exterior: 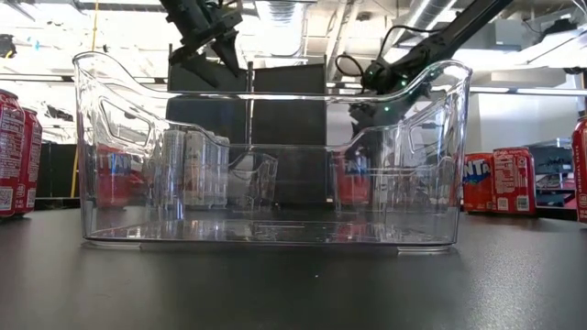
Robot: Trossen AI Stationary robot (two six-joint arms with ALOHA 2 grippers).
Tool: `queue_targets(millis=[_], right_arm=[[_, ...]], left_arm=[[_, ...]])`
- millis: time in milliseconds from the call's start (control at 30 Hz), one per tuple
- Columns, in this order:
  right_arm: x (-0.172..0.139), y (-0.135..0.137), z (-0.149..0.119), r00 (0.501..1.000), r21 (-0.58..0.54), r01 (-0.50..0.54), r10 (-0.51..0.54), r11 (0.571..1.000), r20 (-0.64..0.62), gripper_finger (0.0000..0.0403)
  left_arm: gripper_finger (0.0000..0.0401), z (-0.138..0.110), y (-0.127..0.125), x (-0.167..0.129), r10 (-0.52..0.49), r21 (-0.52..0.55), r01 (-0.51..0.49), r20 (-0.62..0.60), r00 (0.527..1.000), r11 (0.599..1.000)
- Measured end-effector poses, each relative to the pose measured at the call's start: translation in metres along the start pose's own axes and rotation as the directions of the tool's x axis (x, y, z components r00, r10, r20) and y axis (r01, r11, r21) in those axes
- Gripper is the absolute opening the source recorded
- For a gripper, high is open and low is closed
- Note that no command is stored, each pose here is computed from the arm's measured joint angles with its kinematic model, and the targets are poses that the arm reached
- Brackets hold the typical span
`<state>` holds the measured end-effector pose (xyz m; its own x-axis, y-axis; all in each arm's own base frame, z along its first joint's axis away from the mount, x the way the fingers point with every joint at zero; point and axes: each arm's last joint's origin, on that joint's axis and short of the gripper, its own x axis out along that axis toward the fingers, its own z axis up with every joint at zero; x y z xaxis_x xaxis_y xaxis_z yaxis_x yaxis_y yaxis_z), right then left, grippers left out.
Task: Sort soda cans
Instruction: Put the top center red soda can into the top right transparent bin, then put the top left red soda can into the top right transparent bin
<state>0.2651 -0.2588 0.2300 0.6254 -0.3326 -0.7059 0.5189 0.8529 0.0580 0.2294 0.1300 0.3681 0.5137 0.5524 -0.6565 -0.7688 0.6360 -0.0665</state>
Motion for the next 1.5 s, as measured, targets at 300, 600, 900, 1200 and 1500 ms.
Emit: queue_targets(millis=[300,600,900,1200,1500], right_arm=[[0.006,0.0,-0.013,1.0,-0.001,0.001,-0.001,1.0,0.0,0.03],[0.001,-0.001,-0.012,1.0,0.077,0.003,-0.005,0.997,0.014,0.0393],[-0.035,0.004,0.012,0.977,0.163,-0.061,0.025,0.985,0.21,0.0386],[-0.065,0.01,0.022,0.955,0.163,-0.07,0.019,0.984,0.296,0.0397],[-0.067,0.013,0.019,0.963,0.179,-0.096,0.046,0.979,0.266,0.0398]], left_arm=[[0.0328,-0.019,0.007,-0.003,0.067,0.063,-0.056,-0.191,0.979,0.996],[0.0328,-0.037,0.017,-0.017,0.162,0.093,-0.136,-0.408,0.898,0.986],[0.0334,-0.053,0.05,-0.016,0.356,0.036,-0.406,-0.554,0.752,0.913],[0.0356,-0.072,0.095,0.008,0.393,-0.082,-0.574,-0.649,0.651,0.815],[0.0363,-0.105,0.12,0.043,0.268,-0.182,-0.519,-0.689,0.673,0.835]])
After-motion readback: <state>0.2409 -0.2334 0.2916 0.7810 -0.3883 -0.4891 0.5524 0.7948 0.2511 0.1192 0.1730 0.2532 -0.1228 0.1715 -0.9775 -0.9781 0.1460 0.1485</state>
